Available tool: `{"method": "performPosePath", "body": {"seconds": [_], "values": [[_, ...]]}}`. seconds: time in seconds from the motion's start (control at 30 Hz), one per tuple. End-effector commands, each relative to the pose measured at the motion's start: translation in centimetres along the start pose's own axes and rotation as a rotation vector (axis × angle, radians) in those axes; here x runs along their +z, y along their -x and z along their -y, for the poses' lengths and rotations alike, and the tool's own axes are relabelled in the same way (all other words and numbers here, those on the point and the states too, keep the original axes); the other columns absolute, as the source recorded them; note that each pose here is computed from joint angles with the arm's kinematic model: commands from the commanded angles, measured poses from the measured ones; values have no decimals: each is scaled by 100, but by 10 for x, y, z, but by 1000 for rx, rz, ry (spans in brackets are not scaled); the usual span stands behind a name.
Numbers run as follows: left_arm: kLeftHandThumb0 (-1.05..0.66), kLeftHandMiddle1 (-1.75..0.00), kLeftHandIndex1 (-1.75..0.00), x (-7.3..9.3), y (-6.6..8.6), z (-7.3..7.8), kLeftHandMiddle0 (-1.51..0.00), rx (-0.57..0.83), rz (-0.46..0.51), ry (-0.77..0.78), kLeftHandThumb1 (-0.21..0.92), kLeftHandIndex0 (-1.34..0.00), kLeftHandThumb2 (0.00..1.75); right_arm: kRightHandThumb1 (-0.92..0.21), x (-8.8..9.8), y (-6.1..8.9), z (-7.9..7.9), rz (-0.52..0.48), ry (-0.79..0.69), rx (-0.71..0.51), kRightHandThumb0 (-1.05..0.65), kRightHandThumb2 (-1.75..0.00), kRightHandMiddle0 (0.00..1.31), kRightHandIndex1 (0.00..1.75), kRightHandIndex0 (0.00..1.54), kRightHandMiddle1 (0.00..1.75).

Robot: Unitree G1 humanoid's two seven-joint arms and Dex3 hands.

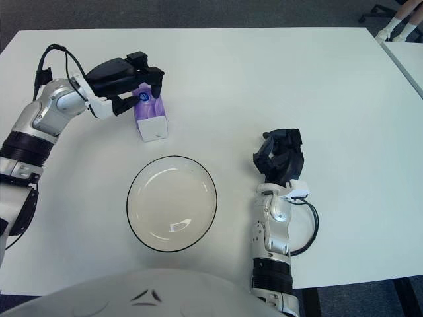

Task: Put the tissue paper into the plate.

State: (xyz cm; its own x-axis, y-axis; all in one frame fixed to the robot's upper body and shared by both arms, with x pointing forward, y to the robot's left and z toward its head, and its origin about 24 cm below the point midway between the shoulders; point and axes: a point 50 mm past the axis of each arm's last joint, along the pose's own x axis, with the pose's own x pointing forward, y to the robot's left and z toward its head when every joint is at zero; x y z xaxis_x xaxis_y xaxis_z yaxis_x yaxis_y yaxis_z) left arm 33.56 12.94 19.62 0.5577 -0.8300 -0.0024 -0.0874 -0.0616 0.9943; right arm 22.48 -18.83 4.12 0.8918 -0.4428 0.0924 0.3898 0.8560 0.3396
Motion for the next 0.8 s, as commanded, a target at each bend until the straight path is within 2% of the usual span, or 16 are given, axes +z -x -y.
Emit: {"method": "performPosePath", "body": {"seconds": [0.0,0.03,0.07,0.1,0.13,0.2,0.3,0.4,0.5,0.67,0.77], "values": [[-48,-123,-106,1,1,-7,-2,-15,66,-169,8,-1,119,-59,-42,26,14,-261,11,-96,-40,-98,40,152,66,175],[-49,-114,-100,1,1,-7,-1,-16,81,-198,9,-1,117,-59,-42,26,14,-261,11,-96,-40,-98,40,152,66,175],[-53,-95,-86,1,0,-7,-1,-16,92,-216,11,0,114,-59,-42,26,14,-261,11,-96,-40,-97,40,152,66,175],[-54,-88,-80,2,0,-7,-1,-23,119,-251,12,0,113,-59,-42,26,14,-262,12,-99,-40,-97,40,152,66,175],[-60,-71,-64,2,-1,-7,0,-28,141,-276,16,0,110,-60,-42,26,13,-263,13,-101,-40,-97,39,152,66,175],[-66,-53,-46,4,-3,-8,0,-35,195,-348,21,0,106,-61,-42,26,13,-266,13,-105,-40,-96,39,153,66,175],[-80,-20,-14,6,-7,-8,0,-13,255,-443,35,0,96,-61,-42,27,13,-269,6,-102,-40,-95,38,154,66,175],[-88,-7,-5,8,-12,-9,0,7,299,-499,47,0,86,-62,-41,27,12,-269,0,-100,-39,-94,38,154,65,175],[-90,-2,-1,15,-20,-14,0,11,363,-535,54,0,80,-62,-42,27,12,-270,-8,-99,-39,-93,38,153,64,175],[-85,0,0,24,-21,-21,0,35,459,-558,59,0,78,-63,-41,27,11,-266,-15,-102,-39,-93,37,152,64,175],[-80,0,0,24,-20,-20,0,28,475,-567,60,0,78,-63,-41,28,11,-265,-13,-102,-39,-93,37,151,65,175]]}}
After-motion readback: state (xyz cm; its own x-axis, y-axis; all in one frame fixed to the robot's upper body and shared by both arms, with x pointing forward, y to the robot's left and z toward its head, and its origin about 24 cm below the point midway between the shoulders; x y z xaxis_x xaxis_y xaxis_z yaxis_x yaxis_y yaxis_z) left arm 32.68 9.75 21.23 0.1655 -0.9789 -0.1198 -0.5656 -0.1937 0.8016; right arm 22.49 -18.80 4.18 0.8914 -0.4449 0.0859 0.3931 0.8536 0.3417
